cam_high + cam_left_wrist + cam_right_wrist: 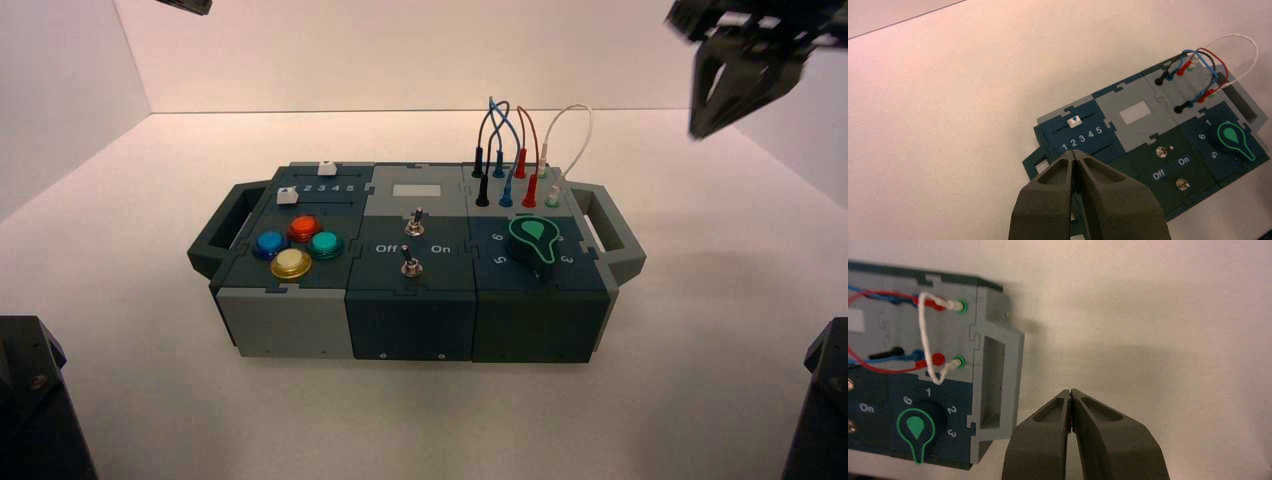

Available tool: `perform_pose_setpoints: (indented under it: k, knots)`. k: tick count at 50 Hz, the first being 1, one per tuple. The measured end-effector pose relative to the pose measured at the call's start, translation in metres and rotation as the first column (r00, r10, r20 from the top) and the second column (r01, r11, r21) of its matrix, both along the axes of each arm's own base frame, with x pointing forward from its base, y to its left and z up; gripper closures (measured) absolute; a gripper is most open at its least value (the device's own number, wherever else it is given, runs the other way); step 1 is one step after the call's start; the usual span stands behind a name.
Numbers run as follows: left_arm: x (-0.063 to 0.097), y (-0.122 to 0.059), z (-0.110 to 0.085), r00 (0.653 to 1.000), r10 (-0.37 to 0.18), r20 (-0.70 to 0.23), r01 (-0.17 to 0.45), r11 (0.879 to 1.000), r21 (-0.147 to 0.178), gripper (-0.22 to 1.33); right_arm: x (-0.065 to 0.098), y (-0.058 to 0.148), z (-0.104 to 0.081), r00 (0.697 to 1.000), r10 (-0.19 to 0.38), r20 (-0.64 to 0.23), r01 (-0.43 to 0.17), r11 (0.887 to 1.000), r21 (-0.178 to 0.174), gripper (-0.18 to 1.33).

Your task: Move the box to the left.

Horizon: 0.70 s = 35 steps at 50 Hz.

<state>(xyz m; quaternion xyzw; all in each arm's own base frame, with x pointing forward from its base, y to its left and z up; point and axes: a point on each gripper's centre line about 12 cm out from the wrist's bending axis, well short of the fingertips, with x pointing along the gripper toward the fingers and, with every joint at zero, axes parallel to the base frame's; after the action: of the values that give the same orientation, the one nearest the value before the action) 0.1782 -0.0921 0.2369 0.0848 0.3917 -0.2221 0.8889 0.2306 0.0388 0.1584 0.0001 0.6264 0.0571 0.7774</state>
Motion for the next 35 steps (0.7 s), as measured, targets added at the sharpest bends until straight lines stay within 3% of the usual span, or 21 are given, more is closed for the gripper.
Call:
perform_pose_setpoints:
  k: [17, 35]
  knots:
    - [-0.003, 0.001, 0.003, 1.000, -0.005, 0.006, 0.005, 1.000, 0.001, 1.28, 0.023, 0.030, -0.043, 0.978, 0.072, -0.194, -0.074, 0.997, -0.002, 1.29]
    - [-0.004, -0.009, -0.008, 0.997, -0.051, -0.060, 0.054, 0.998, 0.034, 1.28, 0.023, 0.033, -0.075, 0.953, 0.067, -0.296, -0.075, 0.997, -0.014, 1.29]
